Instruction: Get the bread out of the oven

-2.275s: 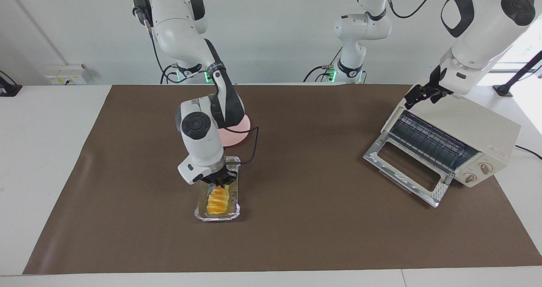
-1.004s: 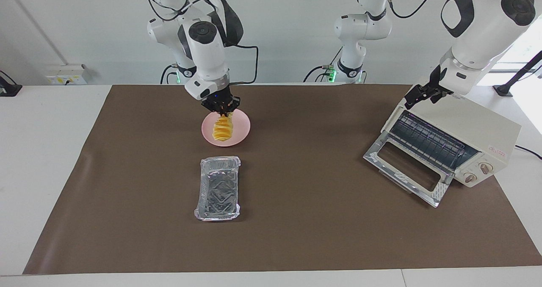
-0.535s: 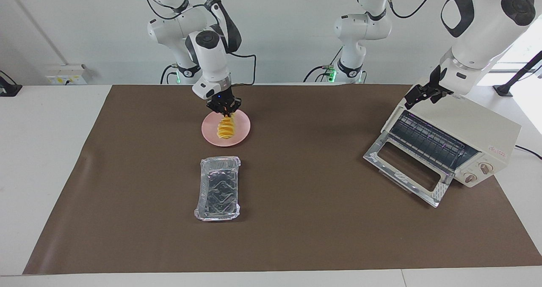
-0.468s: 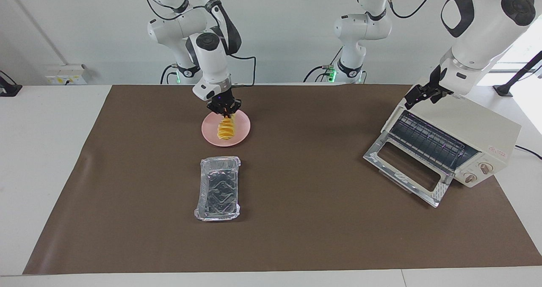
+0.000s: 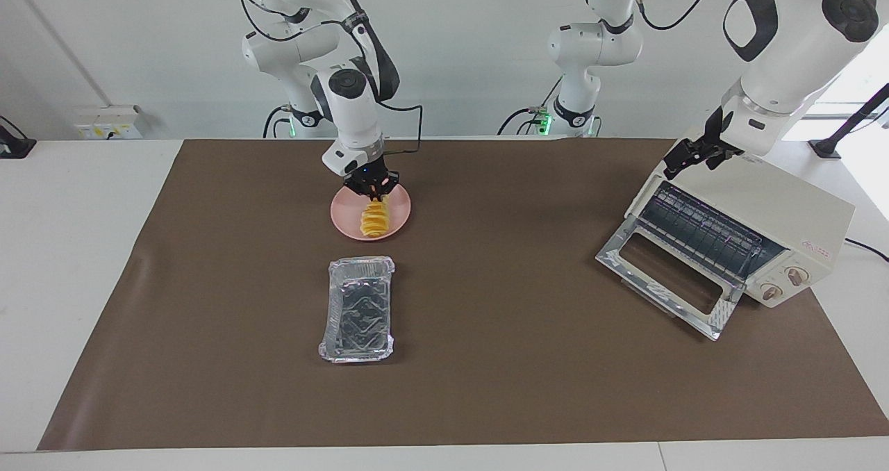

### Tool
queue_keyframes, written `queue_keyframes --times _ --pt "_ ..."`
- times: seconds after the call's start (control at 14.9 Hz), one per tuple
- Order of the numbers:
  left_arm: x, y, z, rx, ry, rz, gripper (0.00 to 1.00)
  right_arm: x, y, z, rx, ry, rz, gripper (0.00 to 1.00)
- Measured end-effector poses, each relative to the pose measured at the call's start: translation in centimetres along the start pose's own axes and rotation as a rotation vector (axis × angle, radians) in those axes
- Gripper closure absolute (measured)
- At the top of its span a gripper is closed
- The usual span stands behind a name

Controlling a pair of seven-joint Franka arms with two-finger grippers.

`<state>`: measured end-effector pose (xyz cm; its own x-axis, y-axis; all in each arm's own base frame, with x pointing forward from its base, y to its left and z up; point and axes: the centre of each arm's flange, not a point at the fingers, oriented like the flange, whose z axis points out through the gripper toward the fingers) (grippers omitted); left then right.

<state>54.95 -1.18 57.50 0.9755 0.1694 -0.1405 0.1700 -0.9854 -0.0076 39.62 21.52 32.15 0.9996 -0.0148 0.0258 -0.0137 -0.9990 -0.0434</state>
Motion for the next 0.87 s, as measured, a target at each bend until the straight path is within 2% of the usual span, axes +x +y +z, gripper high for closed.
queue_keyframes --times 0.2,0.27,0.47,0.54,0.67,0.87 --pt "0.0 0.0 0.0 0.0 0.0 0.0 0.0 0.2 -0.1 -0.3 0.004 0.007 0.0 0.47" --pt "0.0 0.0 0.0 0.0 0.0 0.0 0.0 0.5 -0.3 -0.7 0.008 0.014 0.0 0.32" --pt "0.0 0.0 0.0 0.0 0.0 0.0 0.0 2.4 -0.9 -3.5 0.005 0.003 0.008 0.03" --pt "0.0 0.0 0.0 0.0 0.0 0.0 0.0 3.7 -0.7 -5.5 0.003 -0.003 0.022 0.0" --pt "0.0 0.0 0.0 0.0 0.0 0.0 0.0 7.0 1.3 -10.1 0.012 0.014 0.014 0.0" --pt "0.0 0.0 0.0 0.0 0.0 0.0 0.0 11.5 8.1 -17.0 0.014 0.049 -0.069 0.0"
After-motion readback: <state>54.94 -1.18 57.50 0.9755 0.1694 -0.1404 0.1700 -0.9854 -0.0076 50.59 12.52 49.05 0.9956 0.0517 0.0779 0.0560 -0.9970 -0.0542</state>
